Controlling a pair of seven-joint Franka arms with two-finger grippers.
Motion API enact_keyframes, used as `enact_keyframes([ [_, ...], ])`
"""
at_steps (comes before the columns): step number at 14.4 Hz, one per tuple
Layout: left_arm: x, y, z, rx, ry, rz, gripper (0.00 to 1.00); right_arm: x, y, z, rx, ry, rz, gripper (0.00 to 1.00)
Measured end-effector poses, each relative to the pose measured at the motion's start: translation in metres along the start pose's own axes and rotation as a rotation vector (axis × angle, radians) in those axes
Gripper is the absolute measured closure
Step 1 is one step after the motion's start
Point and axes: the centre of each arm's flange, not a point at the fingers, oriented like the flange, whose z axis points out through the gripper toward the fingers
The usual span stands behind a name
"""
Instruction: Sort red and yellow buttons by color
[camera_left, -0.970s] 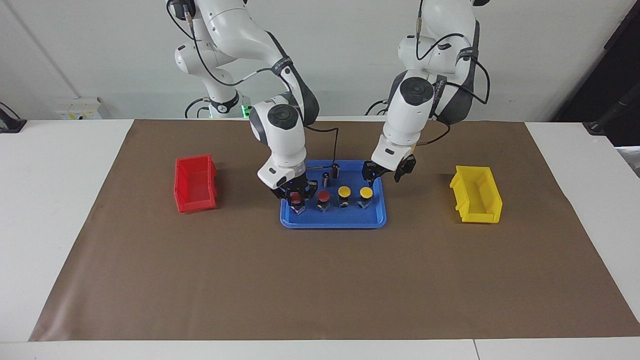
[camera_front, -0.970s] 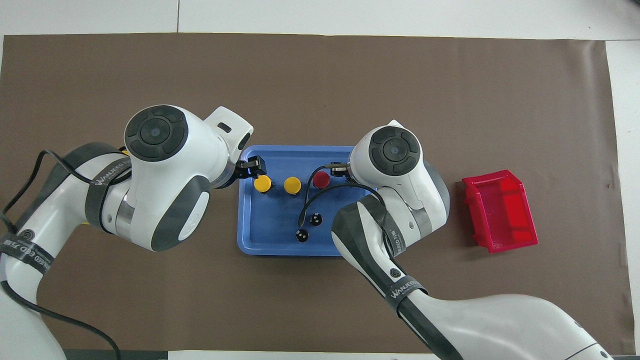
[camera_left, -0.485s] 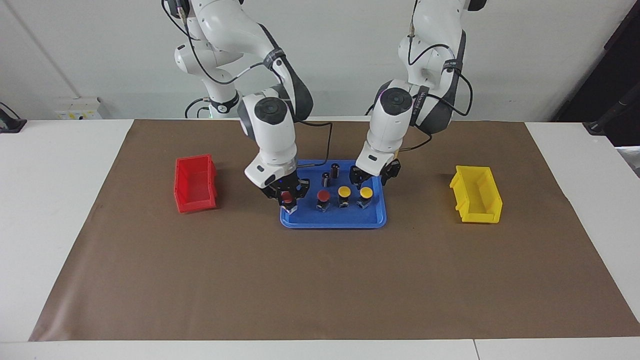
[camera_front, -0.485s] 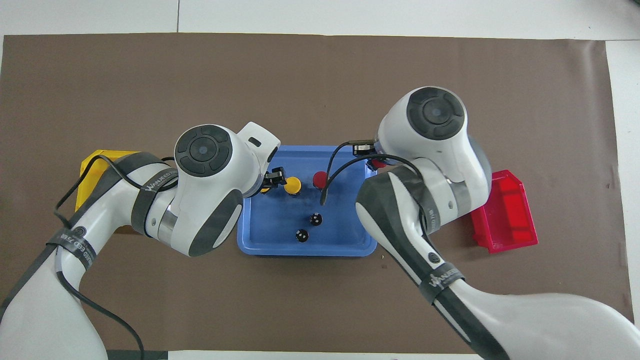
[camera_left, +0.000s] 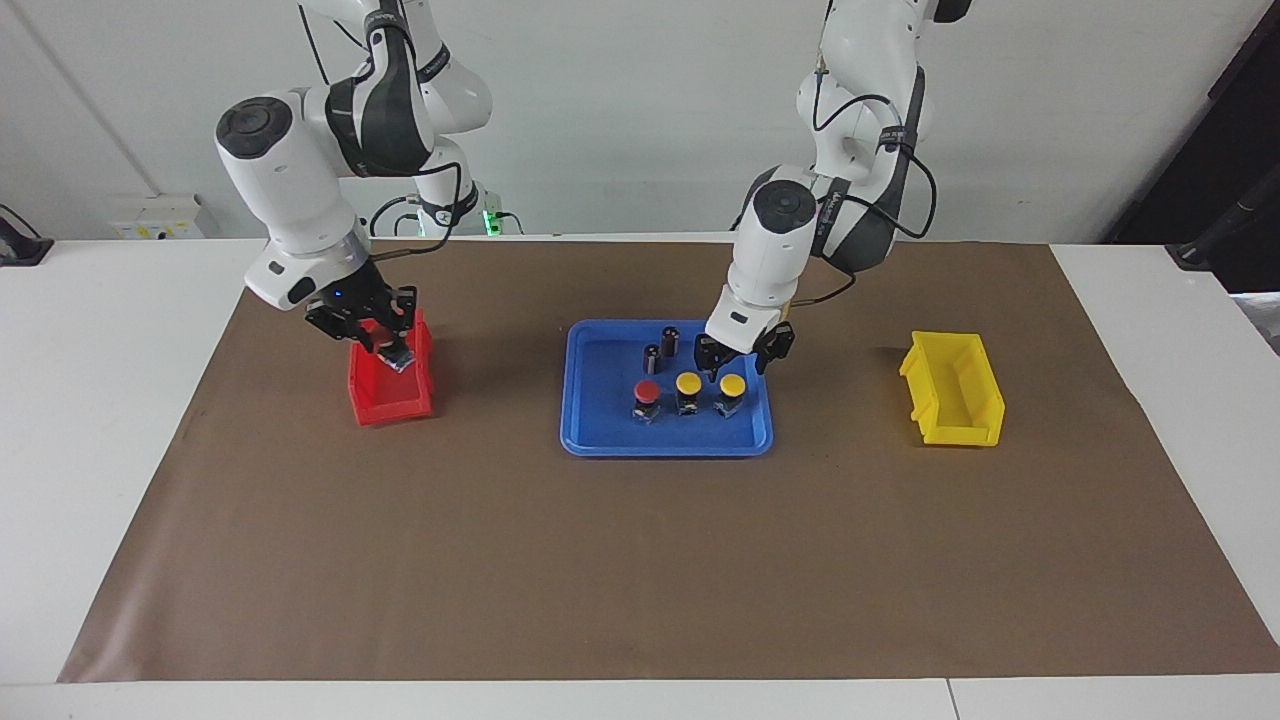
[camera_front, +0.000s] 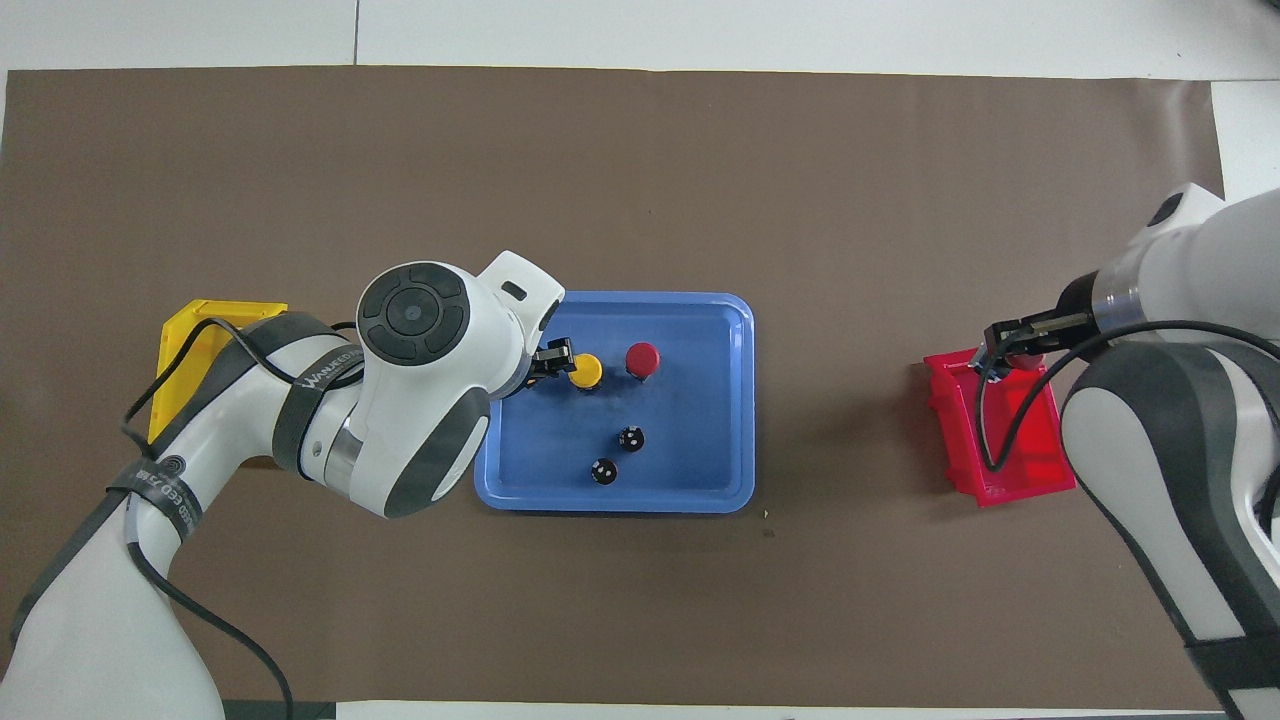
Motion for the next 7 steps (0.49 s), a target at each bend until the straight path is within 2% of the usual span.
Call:
enact_keyframes([
  [7,0.001,-0.001,0.001,-0.001,0.002,-0.004,0.26,-0.032,0.037,0.058,0.006,-0.022,0.028,0.59],
])
